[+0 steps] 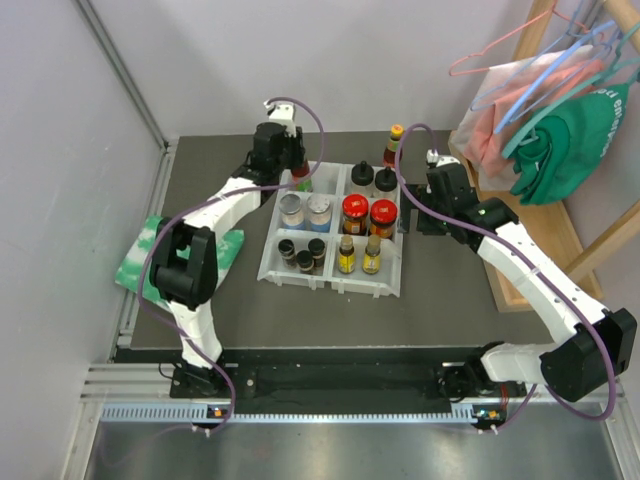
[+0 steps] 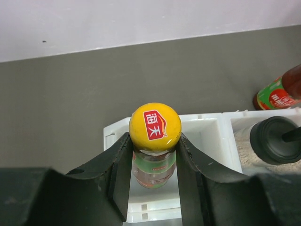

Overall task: Organize the condiment bottles
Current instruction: Place the bottle in the storage box.

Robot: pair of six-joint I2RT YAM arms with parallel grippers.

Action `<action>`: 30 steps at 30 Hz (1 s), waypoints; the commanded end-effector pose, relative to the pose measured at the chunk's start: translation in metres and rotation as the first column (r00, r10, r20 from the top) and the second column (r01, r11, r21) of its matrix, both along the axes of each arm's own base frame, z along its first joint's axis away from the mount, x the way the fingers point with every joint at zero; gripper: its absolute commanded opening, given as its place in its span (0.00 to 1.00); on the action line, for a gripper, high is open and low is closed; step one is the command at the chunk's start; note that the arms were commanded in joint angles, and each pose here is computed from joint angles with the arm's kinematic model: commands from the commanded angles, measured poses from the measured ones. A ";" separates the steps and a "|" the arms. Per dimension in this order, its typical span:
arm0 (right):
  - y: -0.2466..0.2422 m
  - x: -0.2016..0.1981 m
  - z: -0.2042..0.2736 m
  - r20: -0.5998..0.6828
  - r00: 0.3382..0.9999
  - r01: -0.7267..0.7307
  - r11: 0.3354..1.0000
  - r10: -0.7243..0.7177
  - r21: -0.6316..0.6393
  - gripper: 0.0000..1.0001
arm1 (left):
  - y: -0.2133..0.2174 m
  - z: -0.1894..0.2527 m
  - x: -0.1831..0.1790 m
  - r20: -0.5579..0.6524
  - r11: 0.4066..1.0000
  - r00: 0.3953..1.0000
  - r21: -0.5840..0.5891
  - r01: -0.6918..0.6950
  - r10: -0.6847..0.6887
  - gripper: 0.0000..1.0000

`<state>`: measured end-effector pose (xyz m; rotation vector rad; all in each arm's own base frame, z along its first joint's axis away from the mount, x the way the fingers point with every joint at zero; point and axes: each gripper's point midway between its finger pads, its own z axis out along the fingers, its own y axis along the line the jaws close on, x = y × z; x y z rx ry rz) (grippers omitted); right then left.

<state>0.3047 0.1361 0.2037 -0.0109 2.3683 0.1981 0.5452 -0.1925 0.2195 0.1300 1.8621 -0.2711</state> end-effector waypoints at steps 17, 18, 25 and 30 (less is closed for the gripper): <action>0.001 0.002 0.017 0.058 0.998 0.006 1.000 -0.008 0.022 0.99 | -0.008 0.014 0.008 0.120 0.999 0.993 -0.050 0.004 0.002 0.59; 0.001 0.002 0.017 0.058 0.998 0.011 1.000 -0.012 0.023 0.99 | -0.008 0.015 0.007 0.124 0.999 0.992 -0.054 0.001 0.006 0.75; 0.005 0.006 0.028 0.079 0.997 0.011 0.999 -0.015 0.045 0.99 | 0.001 0.062 -0.003 0.208 0.997 0.978 -0.072 -0.015 0.030 0.99; 0.003 0.016 0.044 0.118 0.993 0.020 0.999 -0.023 0.029 0.99 | 0.013 0.093 -0.019 0.239 0.995 0.969 -0.087 -0.046 0.066 0.99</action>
